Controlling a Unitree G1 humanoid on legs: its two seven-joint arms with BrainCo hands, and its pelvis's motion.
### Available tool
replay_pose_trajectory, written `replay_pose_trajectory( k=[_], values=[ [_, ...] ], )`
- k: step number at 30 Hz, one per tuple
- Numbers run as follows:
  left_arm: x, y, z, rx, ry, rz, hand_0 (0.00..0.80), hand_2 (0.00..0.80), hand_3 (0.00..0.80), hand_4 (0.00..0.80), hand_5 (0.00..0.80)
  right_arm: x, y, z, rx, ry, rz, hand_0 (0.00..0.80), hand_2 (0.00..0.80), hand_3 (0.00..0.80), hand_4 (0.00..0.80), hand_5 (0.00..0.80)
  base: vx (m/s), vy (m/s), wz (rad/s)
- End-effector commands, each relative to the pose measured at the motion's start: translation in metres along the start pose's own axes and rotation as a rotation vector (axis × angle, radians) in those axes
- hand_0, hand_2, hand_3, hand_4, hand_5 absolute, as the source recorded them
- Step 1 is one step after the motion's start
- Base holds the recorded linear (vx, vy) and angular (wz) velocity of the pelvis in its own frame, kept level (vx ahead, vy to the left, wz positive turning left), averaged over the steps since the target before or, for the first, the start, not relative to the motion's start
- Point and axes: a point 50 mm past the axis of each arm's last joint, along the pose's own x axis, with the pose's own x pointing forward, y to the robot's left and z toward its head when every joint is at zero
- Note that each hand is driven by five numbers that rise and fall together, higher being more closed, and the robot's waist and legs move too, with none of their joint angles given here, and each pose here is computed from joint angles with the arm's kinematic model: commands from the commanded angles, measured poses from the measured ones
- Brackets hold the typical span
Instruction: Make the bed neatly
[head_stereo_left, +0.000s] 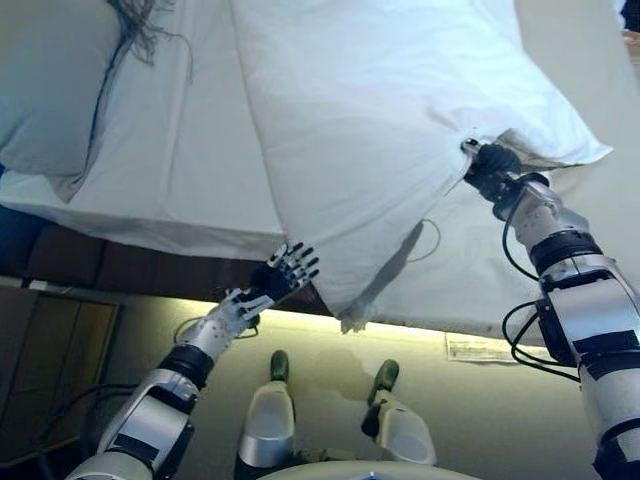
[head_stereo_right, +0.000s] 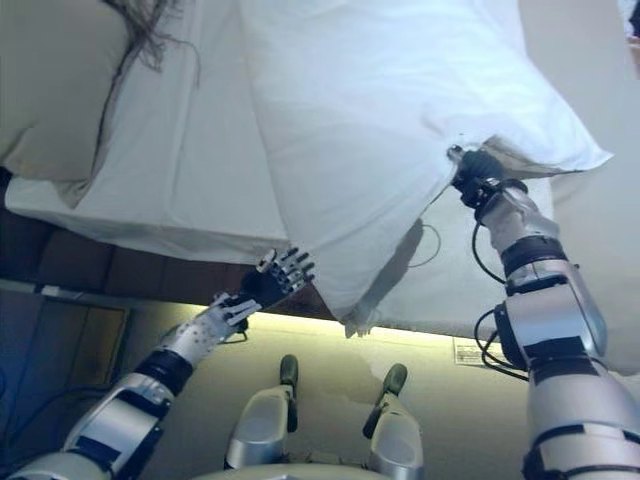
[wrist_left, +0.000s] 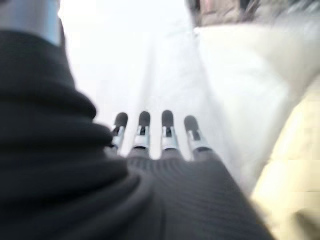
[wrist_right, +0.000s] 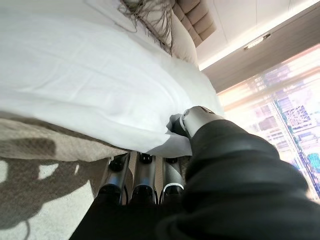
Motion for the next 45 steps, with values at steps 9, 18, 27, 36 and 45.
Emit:
replay_pose_trajectory(
  k=[9, 18, 27, 36, 45],
  values=[
    [0.031, -0.026, -0.074, -0.393, 0.267, -0.074, 0.0, 0.0, 0.0, 0.0, 0.0, 0.015, 0.071, 0.025, 0.049, -0.151, 0.219, 0.8, 0.8, 0.8, 0.8, 0.8, 0.006, -0.086, -0.08],
    [0.051, -0.055, -0.071, -0.549, 0.176, -0.161, 0.0, 0.0, 0.0, 0.0, 0.0, 0.017, 0.103, 0.015, 0.156, -0.185, 0.273, 0.8, 0.8, 0.8, 0.8, 0.8, -0.005, -0.092, -0.1],
    [0.068, -0.082, -0.014, -0.606, -0.265, -0.254, 0.0, 0.0, 0.0, 0.0, 0.0, 0.008, 0.111, -0.001, 0.175, -0.202, 0.286, 0.8, 0.8, 0.8, 0.8, 0.8, 0.003, -0.1, -0.05],
    [0.069, -0.109, 0.028, -0.627, -0.546, -0.407, 0.0, 0.0, 0.0, 0.0, 0.0, 0.001, 0.112, -0.011, 0.201, -0.204, 0.317, 0.8, 0.8, 0.8, 0.8, 0.8, -0.013, -0.072, -0.03],
    [0.067, -0.118, 0.046, -0.618, -0.66, -0.469, 0.0, 0.0, 0.0, 0.0, 0.0, 0.001, 0.11, -0.016, 0.203, -0.183, 0.335, 0.8, 0.8, 0.8, 0.8, 0.8, -0.005, -0.007, -0.01]
  ],
)
